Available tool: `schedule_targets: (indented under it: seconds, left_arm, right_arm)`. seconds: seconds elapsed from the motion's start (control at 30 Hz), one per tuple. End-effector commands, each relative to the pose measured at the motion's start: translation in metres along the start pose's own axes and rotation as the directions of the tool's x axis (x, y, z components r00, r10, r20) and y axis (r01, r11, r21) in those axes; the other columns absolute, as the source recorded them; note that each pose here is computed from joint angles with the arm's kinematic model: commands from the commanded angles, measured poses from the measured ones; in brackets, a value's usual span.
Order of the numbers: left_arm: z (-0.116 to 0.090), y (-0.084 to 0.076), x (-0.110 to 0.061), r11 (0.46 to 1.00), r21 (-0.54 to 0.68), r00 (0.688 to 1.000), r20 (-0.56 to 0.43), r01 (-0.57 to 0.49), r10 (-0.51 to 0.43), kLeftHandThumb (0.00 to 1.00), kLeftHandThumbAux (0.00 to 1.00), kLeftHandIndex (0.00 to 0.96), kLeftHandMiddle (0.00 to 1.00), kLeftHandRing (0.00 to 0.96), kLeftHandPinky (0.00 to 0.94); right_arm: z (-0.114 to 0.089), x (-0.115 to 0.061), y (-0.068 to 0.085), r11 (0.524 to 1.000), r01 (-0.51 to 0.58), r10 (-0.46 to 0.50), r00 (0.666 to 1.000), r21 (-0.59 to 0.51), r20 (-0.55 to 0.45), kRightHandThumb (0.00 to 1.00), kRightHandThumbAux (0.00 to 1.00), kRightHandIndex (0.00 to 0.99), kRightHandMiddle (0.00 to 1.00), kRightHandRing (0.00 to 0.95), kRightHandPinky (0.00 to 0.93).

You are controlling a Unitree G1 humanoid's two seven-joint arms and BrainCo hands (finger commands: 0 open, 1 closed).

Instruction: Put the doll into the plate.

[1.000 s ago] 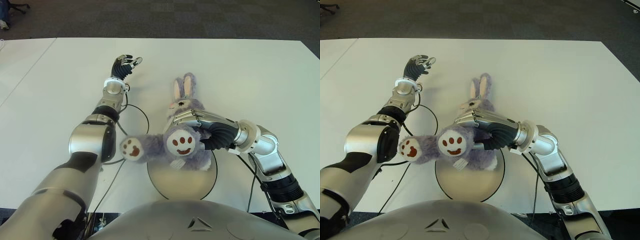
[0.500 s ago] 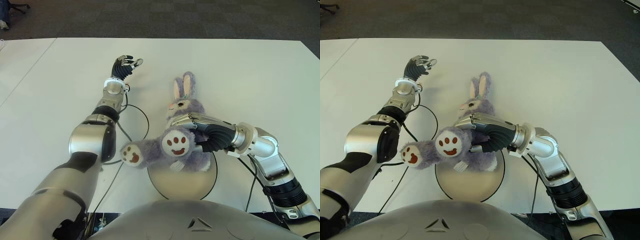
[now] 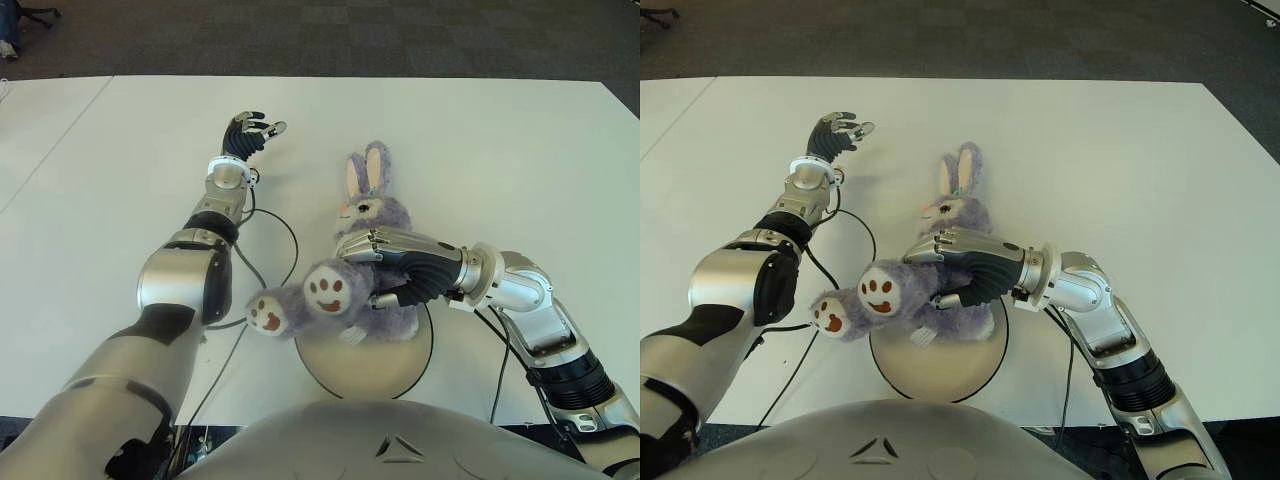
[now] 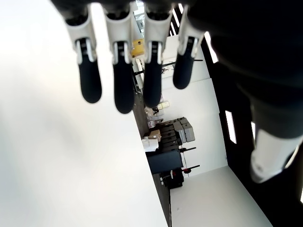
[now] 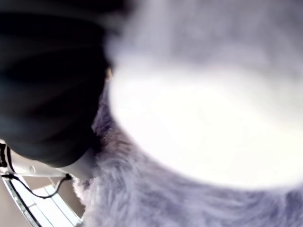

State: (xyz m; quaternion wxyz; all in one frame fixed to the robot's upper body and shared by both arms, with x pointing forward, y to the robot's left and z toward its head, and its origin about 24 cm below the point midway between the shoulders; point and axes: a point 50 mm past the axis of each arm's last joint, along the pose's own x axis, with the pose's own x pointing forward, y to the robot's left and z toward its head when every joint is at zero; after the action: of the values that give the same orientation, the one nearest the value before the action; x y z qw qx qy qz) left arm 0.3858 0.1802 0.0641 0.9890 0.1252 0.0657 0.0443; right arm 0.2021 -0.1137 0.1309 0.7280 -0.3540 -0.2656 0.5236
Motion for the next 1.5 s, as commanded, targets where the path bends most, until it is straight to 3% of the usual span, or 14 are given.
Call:
schedule_targets:
  seconds: [0.03, 0.47, 1.13, 1.5]
  left_arm:
    - [-0.011, -0.001, -0.003, 1.0, -0.005, 0.999, -0.048, 0.011, -0.011, 0.0, 0.671, 0.26, 0.329, 0.371, 0.383]
    - [-0.012, -0.001, -0.003, 1.0, 0.005, 0.998, -0.057, 0.023, -0.023, 0.0, 0.673, 0.238, 0.313, 0.356, 0.369]
    - [-0.013, -0.001, -0.003, 0.999, 0.007, 0.997, -0.069, 0.031, -0.031, 0.0, 0.655, 0.227, 0.297, 0.341, 0.372]
    - [-0.015, -0.003, -0.003, 0.999, 0.021, 0.996, -0.082, 0.041, -0.039, 0.0, 0.631, 0.218, 0.286, 0.33, 0.364]
  right_arm:
    - [-0.01, -0.003, 0.006, 0.996, -0.088, 0.085, 0.99, -0.025, -0.109, 0.119, 0.406, 0.009, 0.01, 0.01, 0.012]
    - [-0.013, -0.005, 0.008, 0.984, -0.085, 0.063, 0.988, -0.157, -0.14, 0.085, 0.303, 0.0, 0.0, 0.0, 0.0]
    - [-0.032, 0.0, 0.008, 0.986, -0.088, 0.066, 0.986, -0.141, -0.152, 0.097, 0.278, 0.0, 0.0, 0.0, 0.0]
    - [-0.067, 0.013, -0.022, 0.978, -0.103, 0.054, 0.966, -0.183, -0.254, 0.149, 0.305, 0.0, 0.0, 0.0, 0.0]
